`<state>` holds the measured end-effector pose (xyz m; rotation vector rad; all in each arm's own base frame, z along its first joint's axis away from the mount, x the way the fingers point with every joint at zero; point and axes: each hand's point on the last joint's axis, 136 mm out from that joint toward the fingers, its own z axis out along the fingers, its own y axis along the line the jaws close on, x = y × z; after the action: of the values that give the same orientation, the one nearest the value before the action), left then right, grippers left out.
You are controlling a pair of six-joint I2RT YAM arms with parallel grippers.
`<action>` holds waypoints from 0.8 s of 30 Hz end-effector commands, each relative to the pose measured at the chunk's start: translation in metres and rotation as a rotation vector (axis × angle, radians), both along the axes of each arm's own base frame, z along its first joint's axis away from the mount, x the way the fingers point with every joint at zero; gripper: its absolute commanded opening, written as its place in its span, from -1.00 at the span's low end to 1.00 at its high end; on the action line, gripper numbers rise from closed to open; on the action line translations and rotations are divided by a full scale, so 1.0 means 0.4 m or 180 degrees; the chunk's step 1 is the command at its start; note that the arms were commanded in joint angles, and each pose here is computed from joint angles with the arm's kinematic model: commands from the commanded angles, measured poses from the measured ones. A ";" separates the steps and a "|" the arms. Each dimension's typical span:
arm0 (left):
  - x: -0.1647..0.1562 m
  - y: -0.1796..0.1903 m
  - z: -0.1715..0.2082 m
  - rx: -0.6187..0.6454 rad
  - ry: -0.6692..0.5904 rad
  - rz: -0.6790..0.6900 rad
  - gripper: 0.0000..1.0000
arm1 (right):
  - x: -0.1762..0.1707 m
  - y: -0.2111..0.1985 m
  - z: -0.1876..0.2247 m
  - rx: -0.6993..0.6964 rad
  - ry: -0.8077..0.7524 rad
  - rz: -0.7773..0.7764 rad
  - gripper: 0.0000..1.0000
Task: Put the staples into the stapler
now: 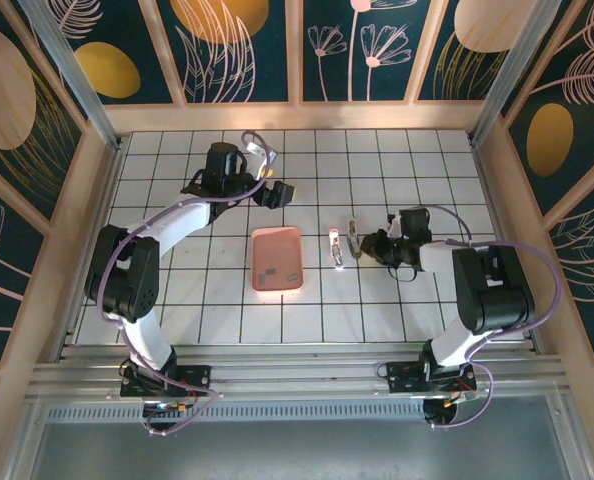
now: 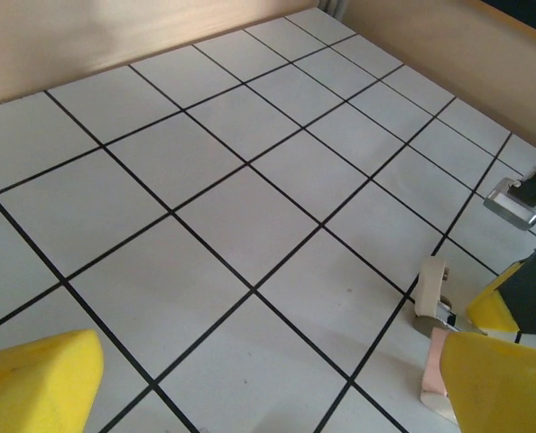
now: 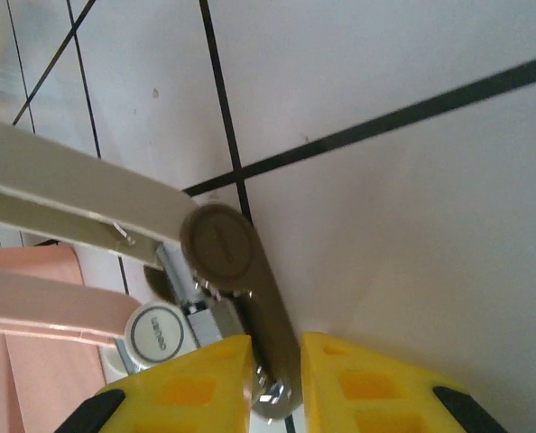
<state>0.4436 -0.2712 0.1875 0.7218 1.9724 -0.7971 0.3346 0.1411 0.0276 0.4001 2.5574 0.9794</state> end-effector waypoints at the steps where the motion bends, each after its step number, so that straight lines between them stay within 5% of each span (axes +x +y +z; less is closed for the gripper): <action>1: 0.013 -0.006 -0.009 0.0031 0.0111 0.0045 0.91 | 0.032 0.020 0.018 0.0076 -0.0166 0.0131 -0.59; 24: 0.036 -0.024 -0.018 0.0069 0.0182 0.0001 0.90 | 0.037 0.039 0.074 0.0407 -0.0231 0.0165 -0.59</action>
<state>0.4549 -0.2766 0.1797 0.7125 2.0342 -0.7993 0.3455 0.1537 0.0512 0.3439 2.4809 1.1225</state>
